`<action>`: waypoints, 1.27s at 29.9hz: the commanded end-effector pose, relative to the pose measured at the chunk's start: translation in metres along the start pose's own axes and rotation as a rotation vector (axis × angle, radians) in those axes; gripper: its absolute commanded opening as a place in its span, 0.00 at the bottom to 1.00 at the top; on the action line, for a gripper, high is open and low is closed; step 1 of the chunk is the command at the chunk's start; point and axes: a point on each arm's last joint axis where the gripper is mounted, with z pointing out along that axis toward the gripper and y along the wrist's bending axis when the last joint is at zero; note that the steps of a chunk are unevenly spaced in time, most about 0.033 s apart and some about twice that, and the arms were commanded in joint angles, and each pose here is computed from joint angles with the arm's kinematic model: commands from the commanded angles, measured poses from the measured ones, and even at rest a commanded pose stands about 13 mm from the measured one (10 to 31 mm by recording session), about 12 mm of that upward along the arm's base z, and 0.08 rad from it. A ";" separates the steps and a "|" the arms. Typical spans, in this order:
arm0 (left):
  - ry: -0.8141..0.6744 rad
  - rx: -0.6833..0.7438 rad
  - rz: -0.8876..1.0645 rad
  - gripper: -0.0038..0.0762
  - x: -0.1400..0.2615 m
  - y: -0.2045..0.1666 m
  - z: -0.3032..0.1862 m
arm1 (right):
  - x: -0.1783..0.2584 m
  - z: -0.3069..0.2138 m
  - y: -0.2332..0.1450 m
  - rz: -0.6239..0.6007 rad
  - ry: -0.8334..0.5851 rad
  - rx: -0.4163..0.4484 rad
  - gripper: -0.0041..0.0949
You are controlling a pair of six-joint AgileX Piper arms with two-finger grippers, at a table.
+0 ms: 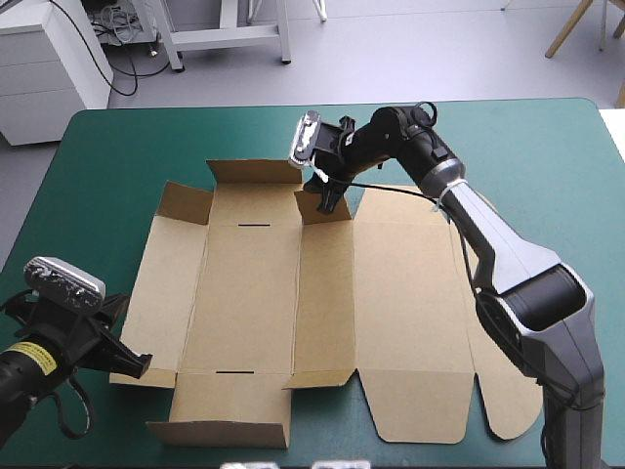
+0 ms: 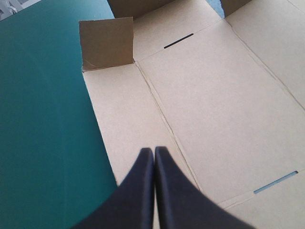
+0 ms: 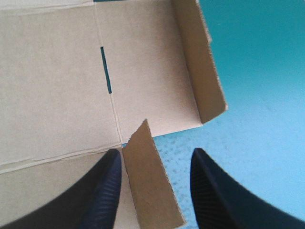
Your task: Fold the box
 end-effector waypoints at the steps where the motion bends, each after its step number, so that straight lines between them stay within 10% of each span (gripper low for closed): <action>1: -0.090 -0.006 -0.011 0.04 -0.014 0.002 -0.006 | -0.029 -0.067 -0.003 0.078 -0.095 0.125 0.34; 6: -0.073 -0.005 -0.011 0.04 -0.012 0.002 -0.006 | -0.028 -0.103 -0.004 0.241 -0.026 0.245 0.03; 17: -0.056 -0.005 -0.009 0.04 -0.011 0.002 -0.005 | -0.004 -0.161 -0.008 0.498 0.171 0.501 0.03; 38: 0.030 0.003 -0.104 0.04 -0.019 0.001 0.025 | 0.159 -0.258 0.045 0.981 0.287 0.542 0.03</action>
